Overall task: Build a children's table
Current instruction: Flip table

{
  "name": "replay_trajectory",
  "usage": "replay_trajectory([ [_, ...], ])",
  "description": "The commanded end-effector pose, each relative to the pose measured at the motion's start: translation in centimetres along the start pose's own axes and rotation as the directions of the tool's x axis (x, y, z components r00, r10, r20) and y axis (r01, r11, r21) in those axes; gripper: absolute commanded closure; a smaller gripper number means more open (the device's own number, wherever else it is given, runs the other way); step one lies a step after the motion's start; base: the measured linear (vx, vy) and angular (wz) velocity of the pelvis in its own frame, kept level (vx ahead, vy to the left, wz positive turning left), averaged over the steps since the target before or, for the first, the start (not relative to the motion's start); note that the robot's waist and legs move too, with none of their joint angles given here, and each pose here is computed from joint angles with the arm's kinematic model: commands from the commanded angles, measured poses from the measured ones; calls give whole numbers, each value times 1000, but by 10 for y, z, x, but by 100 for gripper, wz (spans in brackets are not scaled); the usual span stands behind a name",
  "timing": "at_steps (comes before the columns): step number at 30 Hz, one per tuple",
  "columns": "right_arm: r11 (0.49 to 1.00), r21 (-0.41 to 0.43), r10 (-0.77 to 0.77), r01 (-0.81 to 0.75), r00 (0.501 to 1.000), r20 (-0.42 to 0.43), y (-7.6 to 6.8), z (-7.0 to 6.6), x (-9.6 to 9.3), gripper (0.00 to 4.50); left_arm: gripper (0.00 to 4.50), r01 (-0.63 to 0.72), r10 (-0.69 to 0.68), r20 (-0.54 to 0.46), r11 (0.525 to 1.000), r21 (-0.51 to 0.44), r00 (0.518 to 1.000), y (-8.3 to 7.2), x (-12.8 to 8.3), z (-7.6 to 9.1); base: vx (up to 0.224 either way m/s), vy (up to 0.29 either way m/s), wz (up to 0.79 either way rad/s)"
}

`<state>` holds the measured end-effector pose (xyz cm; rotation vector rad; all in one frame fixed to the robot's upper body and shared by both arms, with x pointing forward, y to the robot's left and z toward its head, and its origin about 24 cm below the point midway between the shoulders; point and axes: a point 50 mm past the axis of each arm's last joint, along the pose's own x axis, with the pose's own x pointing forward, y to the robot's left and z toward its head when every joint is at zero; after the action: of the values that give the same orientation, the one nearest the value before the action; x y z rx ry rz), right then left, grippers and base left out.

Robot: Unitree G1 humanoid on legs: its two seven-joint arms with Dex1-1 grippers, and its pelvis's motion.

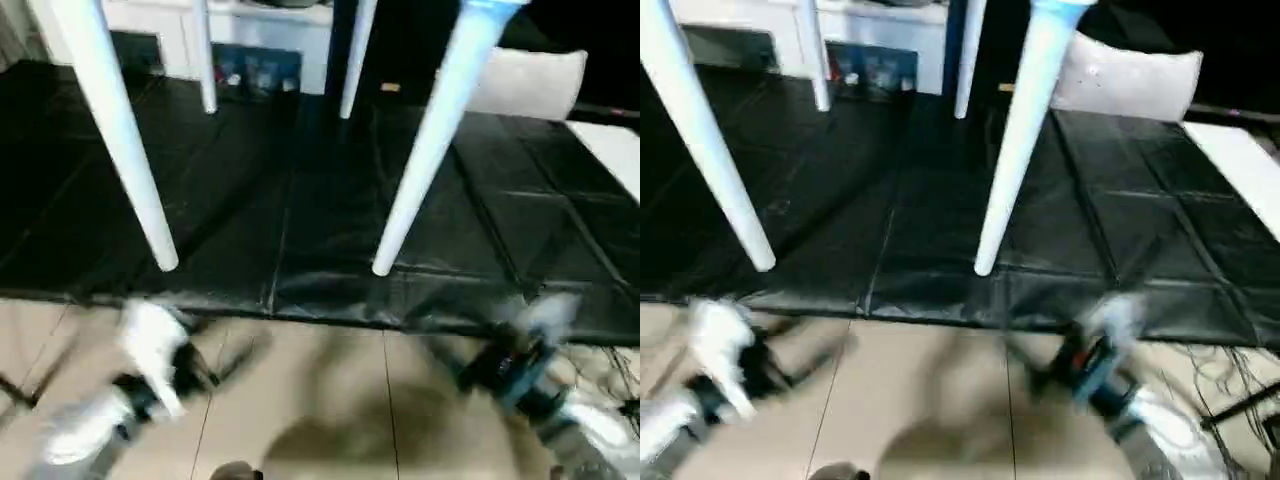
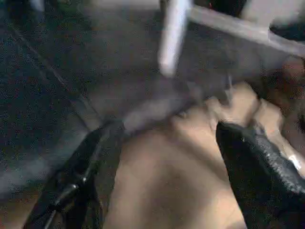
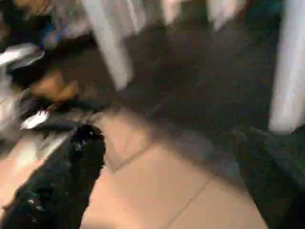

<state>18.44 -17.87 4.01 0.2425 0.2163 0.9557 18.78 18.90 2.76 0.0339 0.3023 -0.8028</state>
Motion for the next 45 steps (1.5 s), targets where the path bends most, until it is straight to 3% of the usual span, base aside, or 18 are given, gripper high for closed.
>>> replay_trajectory([
  [1,997,-1,72,-73,984,-162,-9,-22,-2,0,103,-13,8,-166,1000,-26,986,3,8,-28,0,0,0],
  [3,997,-1,71,-72,978,-194,-12,-26,-1,0,103,-22,12,-192,999,-50,981,4,11,-34,-30,20,-4],
  [4,998,8,57,-56,969,-242,-18,-35,3,0,103,-60,46,-274,997,-44,961,7,16,-46,0,0,0],
  [6,999,47,29,-14,943,-330,-28,-61,18,0,103,-82,26,-468,992,-100,883,4,26,-81,0,0,0],
  [7,999,47,29,-14,943,-330,-28,-61,18,0,103,-82,26,-468,992,-100,883,4,26,-81,-71,-17,0],
  [9,991,117,-12,64,916,-400,-35,-91,29,0,103,-127,3,-605,978,-162,796,1,26,-112,-101,-54,3],
  [11,988,126,-24,84,908,-418,-36,-96,30,0,103,-142,13,-623,977,-157,782,1,26,-117,-13,-125,10],
  [13,971,153,-93,187,874,-477,-40,-118,32,0,103,-189,50,-658,972,-141,751,4,29,-131,44,-68,-3],
  [16,881,220,-239,419,795,-558,-42,-148,30,0,103,-354,150,-642,913,-202,752,4,43,-146,-46,-37,26],
  [20,806,226,-344,547,744,-573,-43,-158,29,0,103,-462,205,-620,839,-288,758,7,46,-147,-44,34,5],
  [21,698,263,-433,666,685,-585,-44,-165,25,0,103,-532,293,-630,815,-229,719,14,44,-148,-20,71,-9],
  [22,686,268,-441,676,680,-586,-44,-165,24,0,103,-539,302,-632,813,-220,714,15,43,-148,-34,53,-13],
  [25,542,283,-541,791,586,-604,-43,-174,18,0,103,-597,376,-643,787,-159,667,22,41,-149,19,-25,5],
  [27,527,252,-557,812,554,-619,-43,-176,16,0,103,-613,383,-638,770,-180,668,23,42,-149,100,-101,-5],
  [29,584,72,-574,809,474,-668,-42,-181,10,0,103,-620,379,-632,756,-209,675,21,46,-149,113,-63,-9],
  [30,591,50,-576,805,465,-673,-42,-181,9,0,103,-617,374,-636,759,-210,676,20,47,-149,142,-76,3],
  [40,634,0,-529,773,434,-729,-32,-190,14,0,103,-632,375,-655,747,-206,657,3,40,-163,17,-9,0],
  [45,605,21,-505,796,403,-764,-23,-197,14,0,103,-667,386,-679,715,-206,624,1,29,-171,0,0,0],
])
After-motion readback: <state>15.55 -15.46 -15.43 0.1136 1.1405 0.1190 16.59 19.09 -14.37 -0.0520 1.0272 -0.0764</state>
